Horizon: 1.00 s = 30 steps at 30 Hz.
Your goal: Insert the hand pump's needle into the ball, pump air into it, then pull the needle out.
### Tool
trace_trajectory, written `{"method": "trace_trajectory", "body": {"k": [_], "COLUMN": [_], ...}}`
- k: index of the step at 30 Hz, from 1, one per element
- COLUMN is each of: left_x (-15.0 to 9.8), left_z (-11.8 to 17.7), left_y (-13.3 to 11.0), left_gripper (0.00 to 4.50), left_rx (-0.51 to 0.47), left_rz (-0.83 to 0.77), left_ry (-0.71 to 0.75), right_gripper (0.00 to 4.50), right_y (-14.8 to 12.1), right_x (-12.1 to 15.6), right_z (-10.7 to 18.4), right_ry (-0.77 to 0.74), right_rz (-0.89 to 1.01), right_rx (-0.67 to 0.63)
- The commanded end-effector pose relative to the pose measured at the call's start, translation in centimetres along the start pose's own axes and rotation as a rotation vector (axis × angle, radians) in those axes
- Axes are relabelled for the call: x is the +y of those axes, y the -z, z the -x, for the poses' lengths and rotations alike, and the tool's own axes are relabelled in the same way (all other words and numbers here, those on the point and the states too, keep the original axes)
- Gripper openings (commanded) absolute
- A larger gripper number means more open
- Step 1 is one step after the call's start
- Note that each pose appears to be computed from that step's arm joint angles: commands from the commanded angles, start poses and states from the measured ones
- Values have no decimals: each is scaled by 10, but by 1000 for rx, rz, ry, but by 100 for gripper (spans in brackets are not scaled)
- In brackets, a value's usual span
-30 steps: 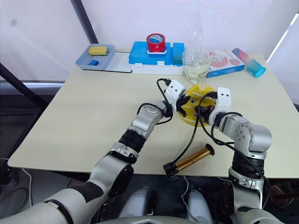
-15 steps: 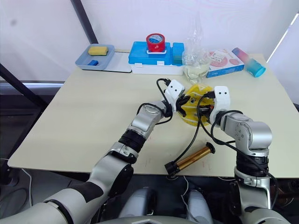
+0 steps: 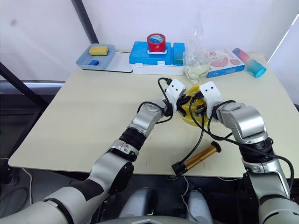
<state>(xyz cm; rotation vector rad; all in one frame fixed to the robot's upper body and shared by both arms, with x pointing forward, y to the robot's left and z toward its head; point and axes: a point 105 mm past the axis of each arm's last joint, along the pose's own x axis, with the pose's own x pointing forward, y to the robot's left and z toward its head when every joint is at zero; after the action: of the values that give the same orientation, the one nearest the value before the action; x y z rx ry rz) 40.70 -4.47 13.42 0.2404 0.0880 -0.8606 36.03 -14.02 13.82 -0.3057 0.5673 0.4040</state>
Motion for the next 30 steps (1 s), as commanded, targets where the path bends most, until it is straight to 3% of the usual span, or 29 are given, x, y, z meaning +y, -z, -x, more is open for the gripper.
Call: {"method": "trace_trajectory", "body": {"k": [1, 9, 30], "left_x": [-22, -21, -20], "left_z": [-7, -6, -7], "left_y": [3, 6, 7], "left_gripper": [0, 0, 0], "left_rx": [17, 26, 32], "left_rz": [2, 10, 16], "left_ry": [91, 87, 81], "right_gripper": [30, 30, 30], "right_y": [16, 29, 80], "right_x": [8, -2, 7], "right_z": [-13, -27, -61], "right_ry": [-33, -4, 29], "right_rz": [-22, -58, -158], "right_rx": [86, 130, 276]}}
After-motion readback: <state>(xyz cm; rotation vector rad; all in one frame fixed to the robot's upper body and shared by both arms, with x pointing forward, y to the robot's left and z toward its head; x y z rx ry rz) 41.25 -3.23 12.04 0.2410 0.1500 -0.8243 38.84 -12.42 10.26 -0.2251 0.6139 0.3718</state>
